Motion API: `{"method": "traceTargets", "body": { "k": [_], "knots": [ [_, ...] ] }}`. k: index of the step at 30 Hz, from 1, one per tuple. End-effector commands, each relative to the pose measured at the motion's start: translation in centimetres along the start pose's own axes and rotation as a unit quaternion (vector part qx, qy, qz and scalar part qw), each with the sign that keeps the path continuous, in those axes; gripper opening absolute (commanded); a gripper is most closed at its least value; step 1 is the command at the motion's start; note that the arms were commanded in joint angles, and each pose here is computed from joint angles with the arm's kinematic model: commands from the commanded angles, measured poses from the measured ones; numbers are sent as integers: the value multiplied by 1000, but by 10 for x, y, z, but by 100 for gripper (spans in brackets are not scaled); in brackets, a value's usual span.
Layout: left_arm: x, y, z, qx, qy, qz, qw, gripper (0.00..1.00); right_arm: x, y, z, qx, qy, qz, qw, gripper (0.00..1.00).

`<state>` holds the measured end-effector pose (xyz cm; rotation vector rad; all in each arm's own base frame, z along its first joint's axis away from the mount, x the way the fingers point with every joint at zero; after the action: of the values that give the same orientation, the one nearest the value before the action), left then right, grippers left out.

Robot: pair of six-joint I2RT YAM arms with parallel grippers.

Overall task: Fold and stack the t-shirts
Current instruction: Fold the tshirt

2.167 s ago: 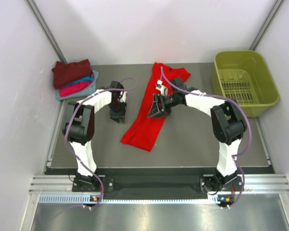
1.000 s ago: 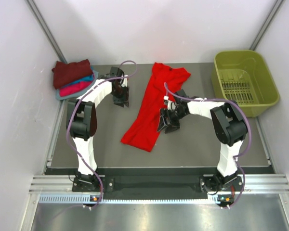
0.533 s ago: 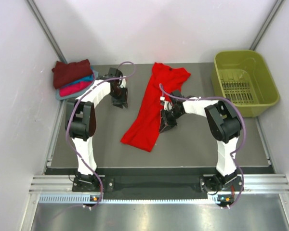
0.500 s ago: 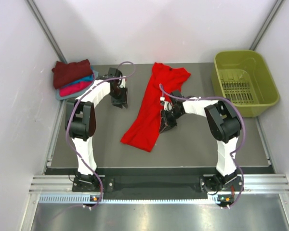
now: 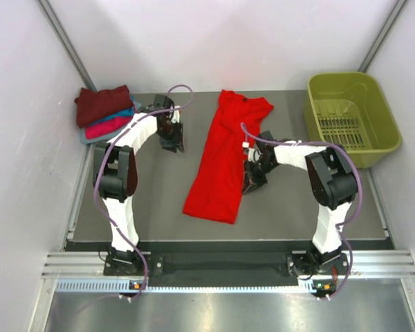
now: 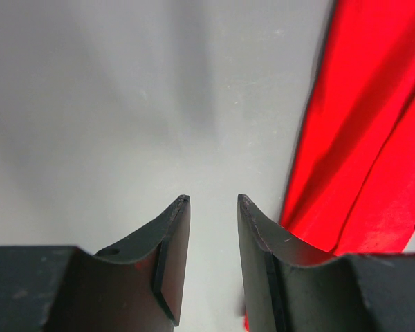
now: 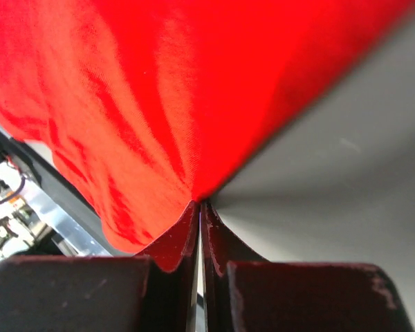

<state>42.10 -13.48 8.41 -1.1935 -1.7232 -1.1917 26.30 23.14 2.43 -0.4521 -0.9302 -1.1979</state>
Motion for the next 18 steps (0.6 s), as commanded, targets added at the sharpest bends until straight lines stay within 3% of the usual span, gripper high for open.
{"method": "traceTargets", "body": {
  "k": [1, 18],
  "knots": [
    [5, 13, -10, 0, -19, -15, 1000, 39, 21, -6, -16, 7, -38, -6, 999, 0],
    [3, 19, -14, -3, -28, -15, 999, 38, 45, -61, -30, -37, -48, 14, 998, 0]
  ]
}}
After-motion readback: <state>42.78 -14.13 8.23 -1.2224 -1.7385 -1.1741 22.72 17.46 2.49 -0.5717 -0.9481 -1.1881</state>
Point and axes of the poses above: each gripper's point midway between its finger pads, its own x axis back along the fingers, its own z axis along the line the jaws close on, y = z × x, the point moved 1 cm from there along x, back along the fingers, and after that the axes turned 10 degrees about x, right-handed, at the moved point
